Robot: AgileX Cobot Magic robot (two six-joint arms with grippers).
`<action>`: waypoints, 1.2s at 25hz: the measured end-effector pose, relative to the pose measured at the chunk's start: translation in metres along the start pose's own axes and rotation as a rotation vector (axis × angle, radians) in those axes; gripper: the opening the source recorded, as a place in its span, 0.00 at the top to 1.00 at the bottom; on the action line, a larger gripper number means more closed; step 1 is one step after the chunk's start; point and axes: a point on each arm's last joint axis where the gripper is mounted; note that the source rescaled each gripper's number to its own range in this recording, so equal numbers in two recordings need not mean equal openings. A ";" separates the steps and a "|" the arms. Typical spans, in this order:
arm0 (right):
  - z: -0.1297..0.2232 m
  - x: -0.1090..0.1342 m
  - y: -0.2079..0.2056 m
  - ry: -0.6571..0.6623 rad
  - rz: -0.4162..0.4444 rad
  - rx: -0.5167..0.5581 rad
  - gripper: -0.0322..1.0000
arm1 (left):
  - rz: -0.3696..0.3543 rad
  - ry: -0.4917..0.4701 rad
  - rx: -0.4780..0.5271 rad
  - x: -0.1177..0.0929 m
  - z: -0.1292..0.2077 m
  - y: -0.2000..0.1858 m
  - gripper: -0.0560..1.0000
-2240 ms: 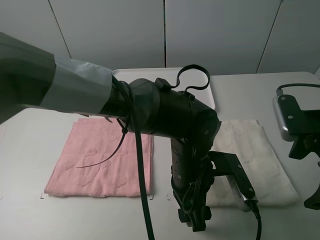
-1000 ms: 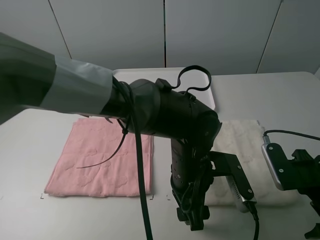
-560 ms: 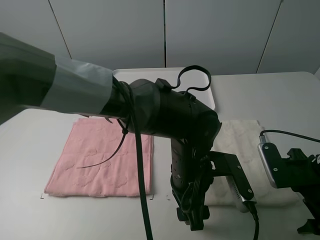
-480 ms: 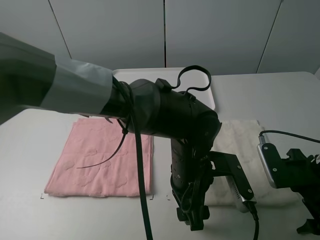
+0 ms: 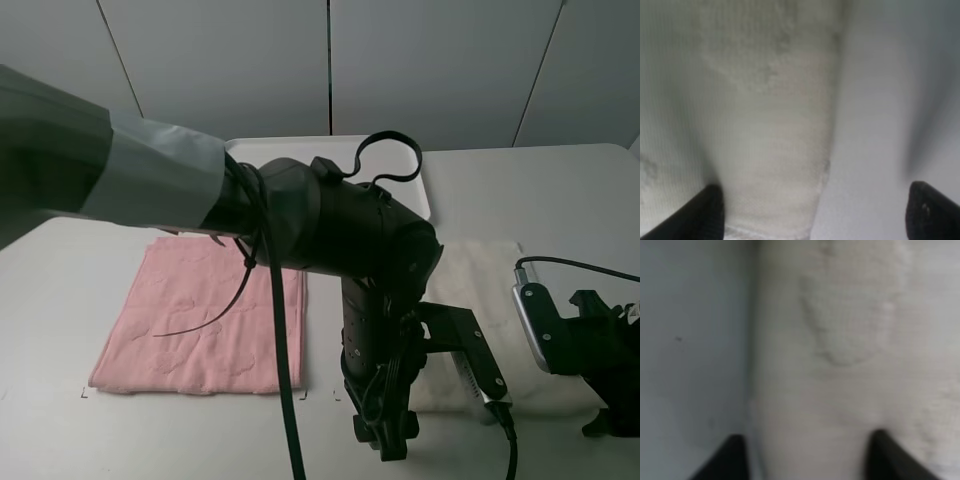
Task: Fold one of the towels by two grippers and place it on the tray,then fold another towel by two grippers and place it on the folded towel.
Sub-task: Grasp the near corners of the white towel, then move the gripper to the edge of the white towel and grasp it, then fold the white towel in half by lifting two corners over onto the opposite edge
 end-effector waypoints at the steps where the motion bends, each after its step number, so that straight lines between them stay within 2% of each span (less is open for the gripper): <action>1: 0.000 -0.001 0.000 -0.003 0.006 0.000 0.63 | 0.000 0.000 0.000 0.000 0.000 0.000 0.05; 4: 0.000 -0.003 0.000 -0.008 0.033 -0.003 0.93 | 0.000 0.000 0.000 0.000 0.000 0.000 0.05; 5: 0.000 -0.003 0.000 -0.010 0.032 -0.002 0.96 | -0.002 0.002 0.001 0.000 0.000 0.000 0.05; 9: 0.000 -0.003 0.000 -0.012 0.034 -0.002 0.97 | -0.021 0.020 0.013 0.002 0.001 0.000 0.08; 15: 0.000 -0.003 0.000 -0.008 0.034 -0.004 0.97 | -0.047 0.029 -0.013 0.004 -0.001 0.000 0.38; 19: -0.001 -0.003 0.000 0.005 0.033 -0.008 0.97 | -0.052 0.029 -0.021 0.005 -0.002 0.000 0.41; 21: -0.001 -0.003 0.000 0.005 0.033 -0.008 0.97 | -0.056 0.032 -0.021 0.005 -0.002 0.000 0.47; 23: -0.001 -0.003 0.000 0.007 0.033 -0.009 0.97 | -0.060 0.036 -0.018 0.005 -0.002 0.000 0.63; 25: -0.001 -0.003 0.000 0.009 0.034 -0.010 0.97 | -0.062 0.037 -0.017 0.006 -0.002 0.000 0.84; 26: -0.001 -0.003 0.000 0.014 0.034 -0.012 0.97 | -0.064 0.040 -0.016 0.006 -0.002 0.000 0.91; 30: -0.002 -0.003 0.000 0.053 0.030 -0.026 0.97 | -0.067 0.043 -0.014 0.006 -0.002 0.000 0.94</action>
Point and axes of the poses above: a point on each arm's last joint axis where the gripper is mounted, y pointing out along that axis toward the gripper, x along the wrist's bending axis when the last joint is at zero, z = x × y, and after that the axes turned 4 degrees about y, right-handed
